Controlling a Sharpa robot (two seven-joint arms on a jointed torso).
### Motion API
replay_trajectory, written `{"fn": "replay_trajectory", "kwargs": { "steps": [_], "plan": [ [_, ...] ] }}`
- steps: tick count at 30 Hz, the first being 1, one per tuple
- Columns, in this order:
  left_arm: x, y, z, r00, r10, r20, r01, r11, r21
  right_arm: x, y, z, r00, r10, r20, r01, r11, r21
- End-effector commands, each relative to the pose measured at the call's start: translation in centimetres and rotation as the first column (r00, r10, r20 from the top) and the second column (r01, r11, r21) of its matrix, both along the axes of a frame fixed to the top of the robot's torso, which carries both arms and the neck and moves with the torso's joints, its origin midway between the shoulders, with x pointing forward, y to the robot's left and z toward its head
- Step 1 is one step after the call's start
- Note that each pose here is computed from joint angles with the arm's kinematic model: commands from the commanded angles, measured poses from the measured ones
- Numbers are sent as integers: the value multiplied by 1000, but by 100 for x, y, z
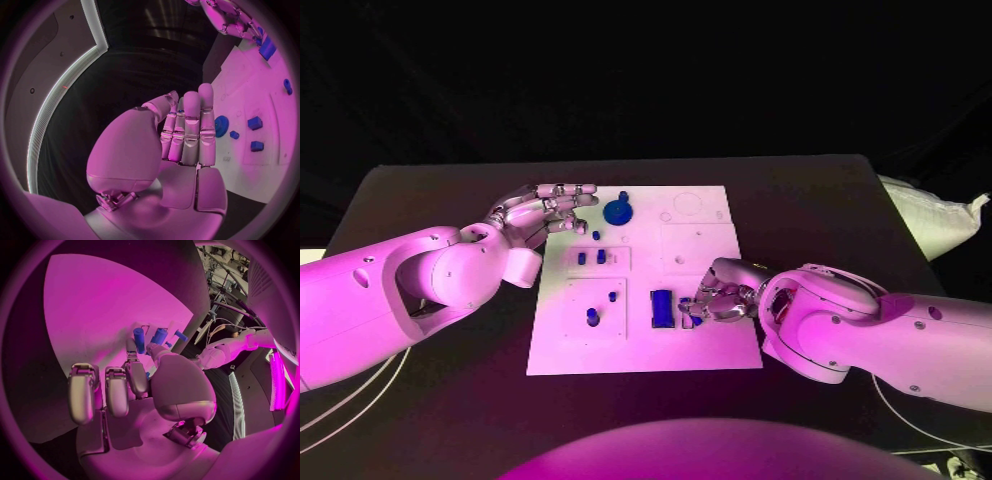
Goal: Assemble the parts on the task board
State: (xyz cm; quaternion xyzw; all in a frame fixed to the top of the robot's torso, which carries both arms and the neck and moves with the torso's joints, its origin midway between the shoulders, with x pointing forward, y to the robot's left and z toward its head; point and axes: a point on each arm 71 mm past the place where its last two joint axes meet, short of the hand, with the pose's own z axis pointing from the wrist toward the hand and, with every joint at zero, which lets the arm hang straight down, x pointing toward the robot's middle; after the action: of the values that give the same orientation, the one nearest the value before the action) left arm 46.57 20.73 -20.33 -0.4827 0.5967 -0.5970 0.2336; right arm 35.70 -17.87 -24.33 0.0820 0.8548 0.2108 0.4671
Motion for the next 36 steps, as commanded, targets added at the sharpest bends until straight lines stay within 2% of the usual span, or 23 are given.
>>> {"fn": "replay_trajectory", "kwargs": {
  "steps": [1,36],
  "plan": [
    [-9,-23,10,1000,-20,6,21,1000,-10,-14,29,12,1000,27,14,-27,1000,-11],
    [-9,-19,9,1000,-22,7,22,1000,-6,-8,43,4,999,43,13,-43,999,-26]
  ]
}}
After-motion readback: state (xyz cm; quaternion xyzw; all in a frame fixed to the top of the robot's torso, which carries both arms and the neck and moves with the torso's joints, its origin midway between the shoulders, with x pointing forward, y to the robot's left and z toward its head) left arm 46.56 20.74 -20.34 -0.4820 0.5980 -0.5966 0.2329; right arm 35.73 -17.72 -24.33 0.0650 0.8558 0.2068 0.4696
